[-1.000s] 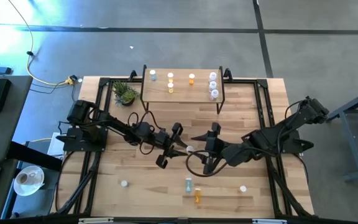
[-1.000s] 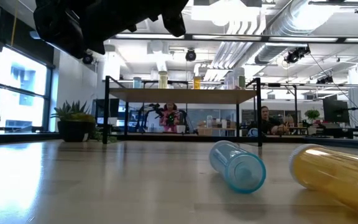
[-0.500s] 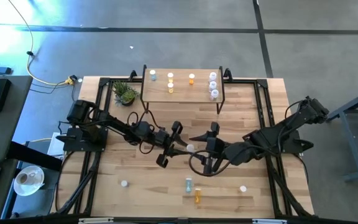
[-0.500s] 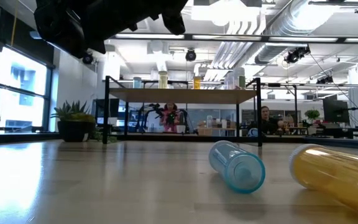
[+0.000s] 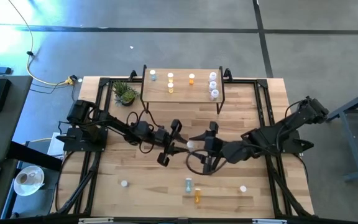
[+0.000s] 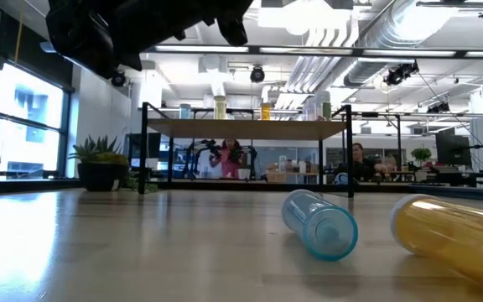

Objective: Pick and place medicine bottles onto shelf by color
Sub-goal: Put the yellow pill bottle on the shelf aligned with the yellow pill bottles

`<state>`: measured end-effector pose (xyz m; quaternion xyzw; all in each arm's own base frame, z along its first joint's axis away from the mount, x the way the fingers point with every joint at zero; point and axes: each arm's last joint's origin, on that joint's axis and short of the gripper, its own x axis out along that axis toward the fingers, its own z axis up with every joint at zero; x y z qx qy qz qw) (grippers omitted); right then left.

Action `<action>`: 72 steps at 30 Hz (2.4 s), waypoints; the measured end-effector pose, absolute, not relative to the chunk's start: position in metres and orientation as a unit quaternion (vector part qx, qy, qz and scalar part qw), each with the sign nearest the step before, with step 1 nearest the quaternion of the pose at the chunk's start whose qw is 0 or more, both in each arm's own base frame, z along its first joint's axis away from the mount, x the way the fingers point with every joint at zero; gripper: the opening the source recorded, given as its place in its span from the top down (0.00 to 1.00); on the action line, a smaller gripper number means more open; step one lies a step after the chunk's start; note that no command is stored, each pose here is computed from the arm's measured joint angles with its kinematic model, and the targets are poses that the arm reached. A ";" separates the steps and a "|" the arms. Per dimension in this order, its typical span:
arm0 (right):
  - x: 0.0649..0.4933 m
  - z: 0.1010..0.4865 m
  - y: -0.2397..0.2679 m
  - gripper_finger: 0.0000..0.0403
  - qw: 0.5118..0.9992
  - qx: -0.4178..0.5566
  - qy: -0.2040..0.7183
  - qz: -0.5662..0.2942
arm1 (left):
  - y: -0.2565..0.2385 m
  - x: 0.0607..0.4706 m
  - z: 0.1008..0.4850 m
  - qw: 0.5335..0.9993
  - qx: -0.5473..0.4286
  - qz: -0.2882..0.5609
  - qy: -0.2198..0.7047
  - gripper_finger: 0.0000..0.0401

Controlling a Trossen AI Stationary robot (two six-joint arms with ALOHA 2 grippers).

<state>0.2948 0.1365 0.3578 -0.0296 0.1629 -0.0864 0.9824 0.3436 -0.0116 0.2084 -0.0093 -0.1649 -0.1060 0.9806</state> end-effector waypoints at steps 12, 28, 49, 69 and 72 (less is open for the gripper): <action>0.302 0.354 0.129 0.45 0.982 -0.013 0.172 -0.084 | -0.008 0.344 0.208 0.981 -0.008 -0.103 -0.163 0.75; 0.301 0.354 0.131 0.74 0.982 -0.015 0.172 -0.084 | -0.007 0.344 0.208 0.981 -0.008 -0.104 -0.162 0.75; 0.301 0.352 0.130 0.74 0.980 -0.017 0.178 -0.085 | -0.002 0.344 0.206 0.983 -0.021 -0.098 -0.152 0.60; 0.307 0.345 0.100 0.74 0.963 -0.001 0.208 -0.169 | 0.046 0.307 0.212 0.991 -0.072 -0.086 -0.077 0.45; 0.311 0.345 0.086 0.74 0.960 0.003 0.208 -0.188 | 0.048 0.296 0.219 0.992 -0.064 -0.079 -0.069 0.45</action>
